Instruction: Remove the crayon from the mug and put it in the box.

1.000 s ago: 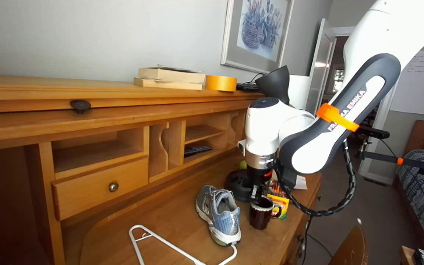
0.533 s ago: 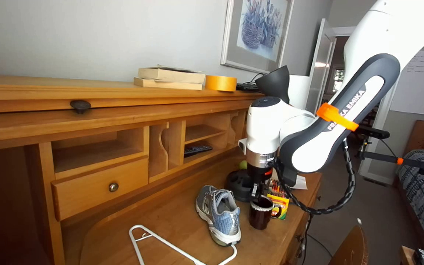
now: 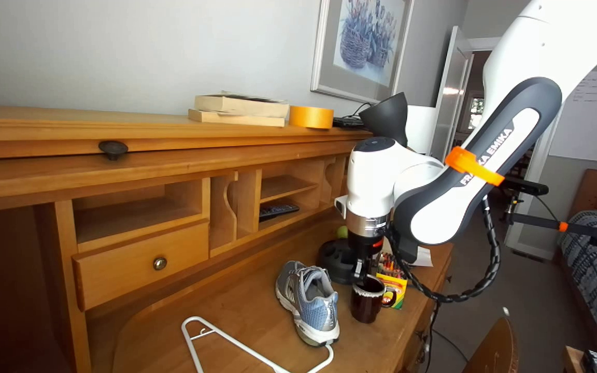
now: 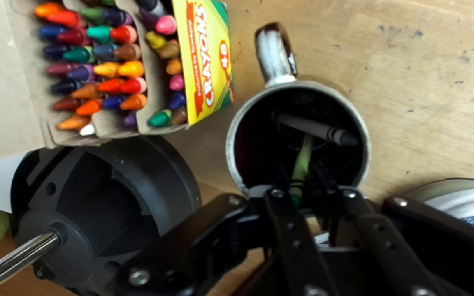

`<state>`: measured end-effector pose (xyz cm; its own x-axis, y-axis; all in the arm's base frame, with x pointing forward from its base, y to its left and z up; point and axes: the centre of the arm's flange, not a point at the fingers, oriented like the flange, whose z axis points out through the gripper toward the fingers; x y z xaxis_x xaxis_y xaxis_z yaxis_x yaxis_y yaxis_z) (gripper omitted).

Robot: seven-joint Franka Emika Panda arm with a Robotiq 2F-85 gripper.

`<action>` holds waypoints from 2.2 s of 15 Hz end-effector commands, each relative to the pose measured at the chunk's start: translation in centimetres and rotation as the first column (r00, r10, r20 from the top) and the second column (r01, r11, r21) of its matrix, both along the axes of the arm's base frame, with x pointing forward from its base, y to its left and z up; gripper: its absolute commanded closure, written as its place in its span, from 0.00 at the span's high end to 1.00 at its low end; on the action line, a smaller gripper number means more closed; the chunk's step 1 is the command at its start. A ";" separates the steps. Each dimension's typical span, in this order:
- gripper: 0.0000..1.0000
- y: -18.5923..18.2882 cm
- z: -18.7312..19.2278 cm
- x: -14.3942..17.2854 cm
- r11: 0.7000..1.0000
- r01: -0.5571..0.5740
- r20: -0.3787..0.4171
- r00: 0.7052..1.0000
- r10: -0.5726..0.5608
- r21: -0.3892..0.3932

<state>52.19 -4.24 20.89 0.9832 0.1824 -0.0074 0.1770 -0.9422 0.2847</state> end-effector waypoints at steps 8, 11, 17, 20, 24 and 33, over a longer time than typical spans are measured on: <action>0.02 0.1 -1.5 0.5 1.000 -0.026 -0.006 1.000 0.026 -0.004; 0.02 0.1 -1.5 0.5 1.000 -0.027 -0.005 1.000 0.027 -0.007; 0.02 0.5 -0.2 0.1 0.999 -0.037 0.014 0.999 0.038 -0.025; 0.02 0.4 0.9 0.0 0.998 -0.045 0.032 0.998 0.047 -0.047; 0.02 0.4 2.5 0.0 0.998 -0.039 0.064 0.997 0.042 -0.051; 0.02 0.6 7.1 -0.4 0.999 0.023 0.149 0.989 -0.019 -0.027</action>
<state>53.26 -3.78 26.31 0.9759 0.1925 0.1027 0.1483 -0.9306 0.3345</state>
